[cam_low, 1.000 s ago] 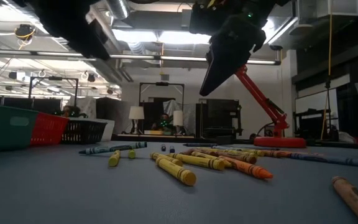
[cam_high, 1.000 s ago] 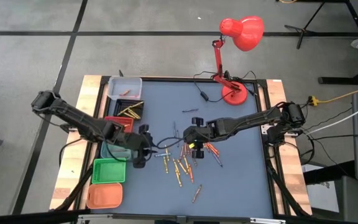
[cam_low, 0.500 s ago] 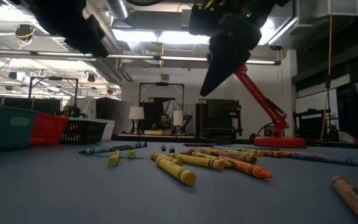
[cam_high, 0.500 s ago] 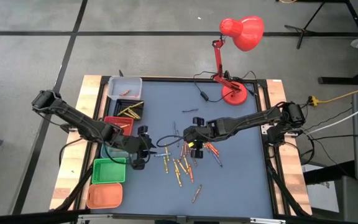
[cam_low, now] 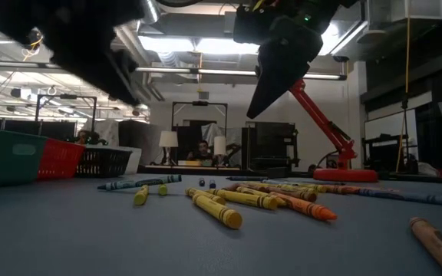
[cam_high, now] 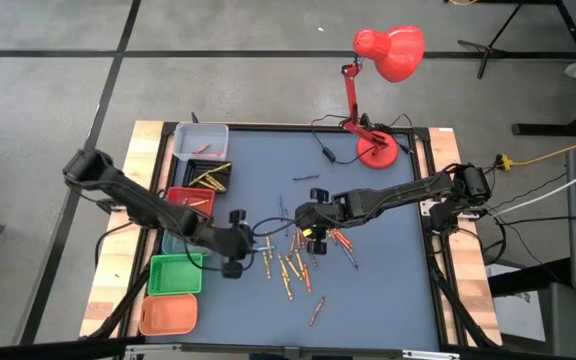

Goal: Sort crayons
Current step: Put the blue crayon into the green bin

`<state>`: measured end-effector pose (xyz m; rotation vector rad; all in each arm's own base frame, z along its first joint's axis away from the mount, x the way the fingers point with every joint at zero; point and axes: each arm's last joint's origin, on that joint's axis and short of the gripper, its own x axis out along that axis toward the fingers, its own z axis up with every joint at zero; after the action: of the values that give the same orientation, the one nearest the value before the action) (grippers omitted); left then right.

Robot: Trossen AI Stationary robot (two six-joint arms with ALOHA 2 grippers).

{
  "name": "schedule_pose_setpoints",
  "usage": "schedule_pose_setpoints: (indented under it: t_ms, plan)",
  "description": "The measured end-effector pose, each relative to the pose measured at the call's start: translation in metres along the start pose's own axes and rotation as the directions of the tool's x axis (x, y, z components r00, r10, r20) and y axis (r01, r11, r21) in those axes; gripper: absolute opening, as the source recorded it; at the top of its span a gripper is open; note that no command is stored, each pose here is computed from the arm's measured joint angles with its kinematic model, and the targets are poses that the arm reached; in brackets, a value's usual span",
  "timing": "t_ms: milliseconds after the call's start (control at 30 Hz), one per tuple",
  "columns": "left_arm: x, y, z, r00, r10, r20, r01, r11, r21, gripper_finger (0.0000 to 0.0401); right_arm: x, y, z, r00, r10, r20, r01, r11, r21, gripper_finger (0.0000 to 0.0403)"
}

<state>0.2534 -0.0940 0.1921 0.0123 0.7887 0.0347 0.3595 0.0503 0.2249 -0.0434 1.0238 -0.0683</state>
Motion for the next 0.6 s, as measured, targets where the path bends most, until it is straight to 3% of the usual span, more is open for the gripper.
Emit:
schedule_pose_setpoints:
  t_ms: [467, 600]
  plan:
    - [0.048, -0.006, -0.03, 0.98, 0.064, -0.187, -0.053, 0.997, 0.063, 0.0094, 0.0, 0.0, 0.0, 1.0, 0.0, 0.001, 0.0, 1.0, 0.0, 0.0129]
    - [0.056, -0.005, -0.035, 0.973, 0.106, -0.206, -0.1, 0.994, 0.038, 0.0094, 0.0, 0.0, 0.0, 1.0, 0.0, 0.001, 0.0, 1.0, 0.0, 0.0129]
